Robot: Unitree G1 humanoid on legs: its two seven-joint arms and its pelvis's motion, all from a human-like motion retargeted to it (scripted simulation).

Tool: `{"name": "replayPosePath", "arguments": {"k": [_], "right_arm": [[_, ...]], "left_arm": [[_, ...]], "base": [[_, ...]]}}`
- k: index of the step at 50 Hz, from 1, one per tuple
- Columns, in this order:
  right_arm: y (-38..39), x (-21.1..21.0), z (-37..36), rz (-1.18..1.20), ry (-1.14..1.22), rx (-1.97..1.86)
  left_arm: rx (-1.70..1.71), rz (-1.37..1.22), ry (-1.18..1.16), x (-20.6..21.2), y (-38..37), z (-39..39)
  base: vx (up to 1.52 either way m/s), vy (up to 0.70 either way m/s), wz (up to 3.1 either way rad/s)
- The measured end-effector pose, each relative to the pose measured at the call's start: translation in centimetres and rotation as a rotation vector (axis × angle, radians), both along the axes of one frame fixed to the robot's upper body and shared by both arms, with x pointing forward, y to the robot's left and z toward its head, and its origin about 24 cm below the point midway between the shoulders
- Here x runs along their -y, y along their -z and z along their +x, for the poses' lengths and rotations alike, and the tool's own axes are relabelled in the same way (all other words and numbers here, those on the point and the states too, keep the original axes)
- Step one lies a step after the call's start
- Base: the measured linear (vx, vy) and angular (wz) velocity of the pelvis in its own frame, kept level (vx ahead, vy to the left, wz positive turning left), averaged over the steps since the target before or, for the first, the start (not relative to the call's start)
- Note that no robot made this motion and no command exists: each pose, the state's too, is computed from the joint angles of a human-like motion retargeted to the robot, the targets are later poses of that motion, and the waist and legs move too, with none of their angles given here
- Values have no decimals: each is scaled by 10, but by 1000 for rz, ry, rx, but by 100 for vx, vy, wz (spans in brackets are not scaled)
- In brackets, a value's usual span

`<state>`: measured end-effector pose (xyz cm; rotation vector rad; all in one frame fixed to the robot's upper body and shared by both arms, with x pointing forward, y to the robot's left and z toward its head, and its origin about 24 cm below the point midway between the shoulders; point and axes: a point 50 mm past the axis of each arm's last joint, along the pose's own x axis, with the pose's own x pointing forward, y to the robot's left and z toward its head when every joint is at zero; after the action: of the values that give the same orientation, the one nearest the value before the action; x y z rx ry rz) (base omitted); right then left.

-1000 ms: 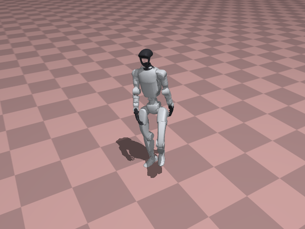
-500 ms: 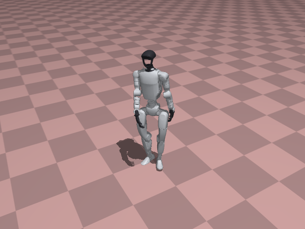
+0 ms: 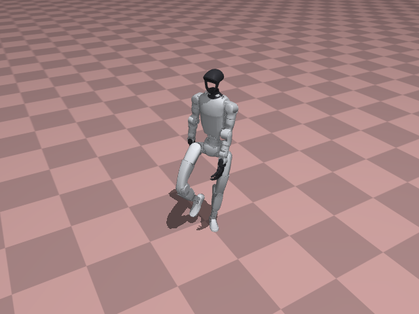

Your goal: In place motions

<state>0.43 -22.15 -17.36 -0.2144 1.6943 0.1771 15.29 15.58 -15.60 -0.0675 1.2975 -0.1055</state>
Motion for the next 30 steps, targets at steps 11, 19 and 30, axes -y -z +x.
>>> {"name": "replayPosePath", "arguments": {"k": [11, 19, 30], "right_arm": [[-19, 26, -91, -114, 73, -279], [-4, 1, -49, -31, 18, -147], [-7, -73, 109, 203, -462, 332]], "left_arm": [[329, 29, 30, 14, -35, 74], [52, 33, 56, 5, 0, 1], [-519, -65, 118, -1, 21, -160]], "base": [[5, -1, -11], [23, -1, -27], [18, -2, -41]]}}
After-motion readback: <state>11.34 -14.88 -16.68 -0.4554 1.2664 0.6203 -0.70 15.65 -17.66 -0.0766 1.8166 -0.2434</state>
